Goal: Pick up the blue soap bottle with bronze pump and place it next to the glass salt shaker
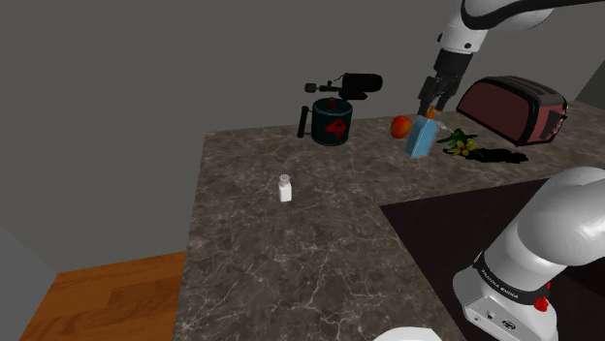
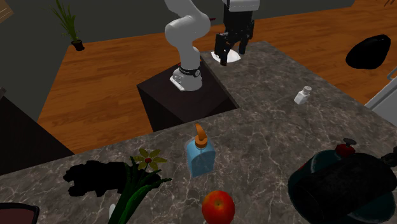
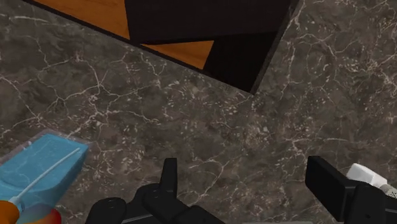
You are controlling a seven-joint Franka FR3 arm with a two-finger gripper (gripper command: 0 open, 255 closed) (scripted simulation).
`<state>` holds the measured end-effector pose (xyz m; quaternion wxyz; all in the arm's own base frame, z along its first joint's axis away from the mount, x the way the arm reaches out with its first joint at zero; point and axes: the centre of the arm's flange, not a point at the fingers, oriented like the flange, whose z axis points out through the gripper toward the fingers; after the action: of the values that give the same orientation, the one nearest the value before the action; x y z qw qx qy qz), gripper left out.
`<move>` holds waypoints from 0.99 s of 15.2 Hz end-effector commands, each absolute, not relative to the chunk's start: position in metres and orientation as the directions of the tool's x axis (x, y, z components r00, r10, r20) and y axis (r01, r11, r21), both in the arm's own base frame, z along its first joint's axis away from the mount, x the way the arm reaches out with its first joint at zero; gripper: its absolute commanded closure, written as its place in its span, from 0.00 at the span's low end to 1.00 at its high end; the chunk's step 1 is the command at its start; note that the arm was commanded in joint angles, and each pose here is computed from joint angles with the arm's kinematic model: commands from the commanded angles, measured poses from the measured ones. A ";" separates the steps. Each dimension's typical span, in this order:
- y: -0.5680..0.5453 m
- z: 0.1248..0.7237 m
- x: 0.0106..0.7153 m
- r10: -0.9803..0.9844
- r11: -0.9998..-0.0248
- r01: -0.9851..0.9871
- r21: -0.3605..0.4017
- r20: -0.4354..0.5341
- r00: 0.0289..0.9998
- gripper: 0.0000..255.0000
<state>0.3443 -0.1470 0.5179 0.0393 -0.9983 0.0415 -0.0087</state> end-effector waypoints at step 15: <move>-0.338 0.465 0.396 -0.066 -0.997 -0.063 -0.043 0.085 0.994 0.00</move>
<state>0.3913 -0.3243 0.4668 0.0226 -0.9983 0.0340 -0.0409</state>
